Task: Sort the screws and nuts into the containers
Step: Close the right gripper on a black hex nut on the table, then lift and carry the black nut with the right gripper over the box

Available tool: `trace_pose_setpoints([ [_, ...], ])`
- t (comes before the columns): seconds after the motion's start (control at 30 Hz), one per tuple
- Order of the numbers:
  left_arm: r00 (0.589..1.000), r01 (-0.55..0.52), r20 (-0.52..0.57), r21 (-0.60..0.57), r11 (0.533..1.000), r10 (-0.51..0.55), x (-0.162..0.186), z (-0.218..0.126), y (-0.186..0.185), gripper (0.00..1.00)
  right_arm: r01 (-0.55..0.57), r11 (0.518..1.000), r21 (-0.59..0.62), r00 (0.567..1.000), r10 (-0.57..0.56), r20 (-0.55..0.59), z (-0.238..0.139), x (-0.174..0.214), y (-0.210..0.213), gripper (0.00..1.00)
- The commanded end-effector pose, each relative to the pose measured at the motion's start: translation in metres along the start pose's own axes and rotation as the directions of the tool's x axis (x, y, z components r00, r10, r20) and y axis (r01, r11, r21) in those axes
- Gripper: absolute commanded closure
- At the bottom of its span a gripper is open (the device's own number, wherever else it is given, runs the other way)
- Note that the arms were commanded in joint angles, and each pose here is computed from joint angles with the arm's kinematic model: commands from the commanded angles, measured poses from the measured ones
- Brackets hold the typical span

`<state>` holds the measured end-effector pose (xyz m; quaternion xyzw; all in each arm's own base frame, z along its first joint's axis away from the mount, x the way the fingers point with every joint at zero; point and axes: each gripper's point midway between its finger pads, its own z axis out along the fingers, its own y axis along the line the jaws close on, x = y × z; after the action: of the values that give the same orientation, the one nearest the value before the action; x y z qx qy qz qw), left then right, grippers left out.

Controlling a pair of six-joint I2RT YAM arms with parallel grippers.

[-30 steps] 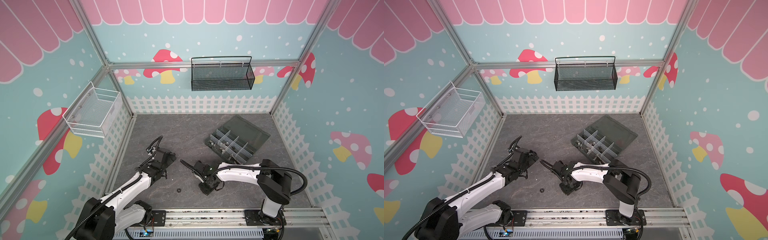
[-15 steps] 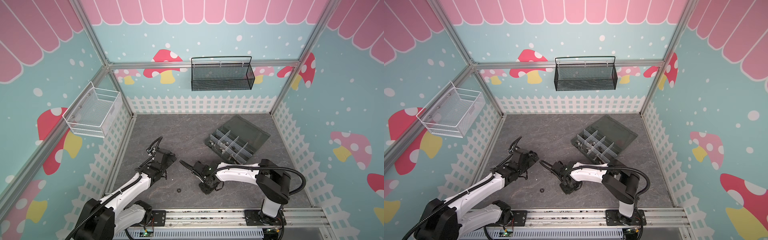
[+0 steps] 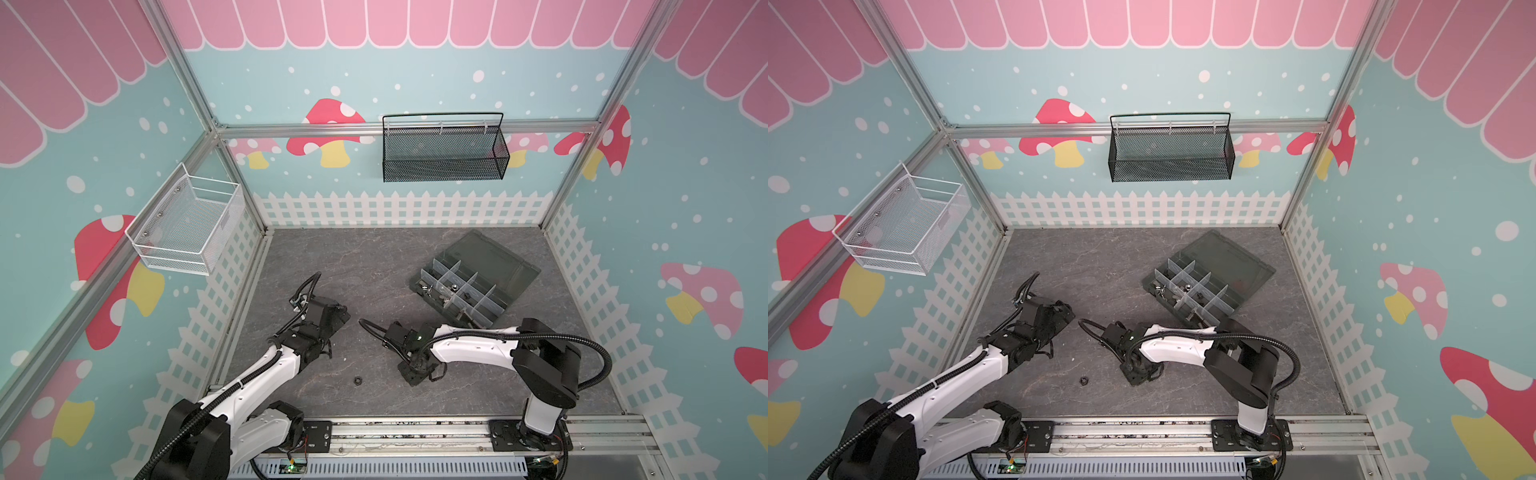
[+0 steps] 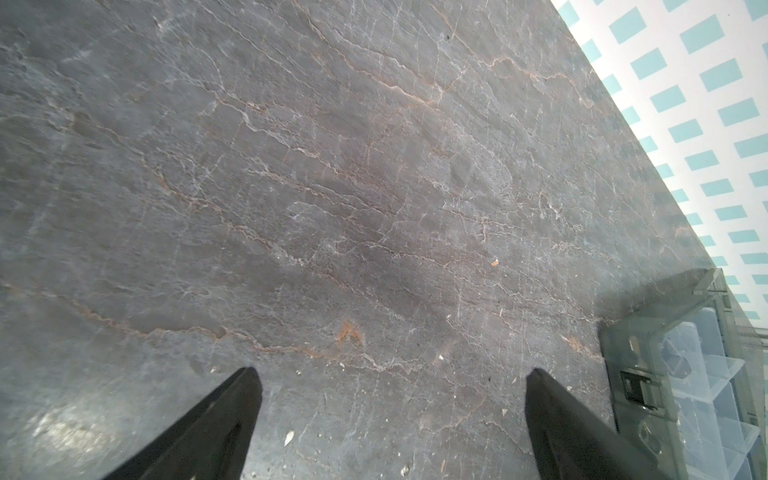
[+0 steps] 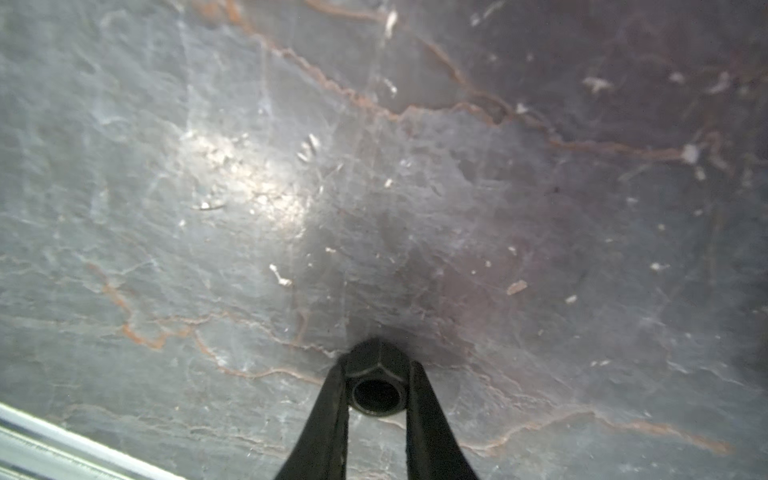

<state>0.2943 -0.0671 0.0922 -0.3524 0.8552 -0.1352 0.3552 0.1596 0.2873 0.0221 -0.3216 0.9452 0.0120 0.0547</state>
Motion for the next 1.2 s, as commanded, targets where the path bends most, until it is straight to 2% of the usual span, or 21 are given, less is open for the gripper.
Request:
trace_pose_setpoints([
  [0.0, 1.000, 0.026, 0.006, -0.001, 1.000, -0.026, 0.000, 0.000, 0.005, 0.00, -0.058, 0.998, 0.030, 0.995, 0.055, 0.087, -0.022, -0.016, -0.008, 1.00],
  [0.17, 1.000, 0.025, 0.006, 0.009, 1.000, -0.025, -0.001, -0.001, 0.002, 0.00, -0.117, 0.992, 0.056, 0.983, 0.107, 0.152, -0.040, -0.028, -0.026, 1.00],
  [0.33, 1.000, 0.023, 0.005, 0.008, 1.000, -0.023, -0.001, -0.001, 0.002, 0.00, -0.211, 0.975, 0.069, 0.958, 0.193, 0.212, -0.062, -0.038, -0.062, 1.00],
  [0.67, 1.000, 0.020, -0.010, 0.021, 1.000, -0.019, 0.001, 0.000, -0.002, 0.00, -0.403, 0.911, 0.088, 0.869, 0.351, 0.350, -0.108, -0.055, -0.165, 1.00],
  [0.83, 1.000, 0.017, -0.009, 0.024, 1.000, -0.017, 0.000, 0.001, -0.004, 0.00, -0.479, 0.869, 0.124, 0.831, 0.404, 0.382, -0.114, -0.055, -0.210, 1.00],
  [1.07, 1.000, 0.010, -0.017, 0.027, 1.000, -0.010, 0.001, 0.002, -0.006, 0.00, -0.550, 0.832, 0.071, 0.769, 0.471, 0.432, -0.114, -0.065, -0.255, 1.00],
  [1.17, 1.000, 0.009, -0.021, 0.026, 1.000, -0.009, 0.001, 0.003, -0.006, 0.00, -0.560, 0.827, 0.053, 0.758, 0.485, 0.435, -0.110, -0.068, -0.267, 1.00],
])
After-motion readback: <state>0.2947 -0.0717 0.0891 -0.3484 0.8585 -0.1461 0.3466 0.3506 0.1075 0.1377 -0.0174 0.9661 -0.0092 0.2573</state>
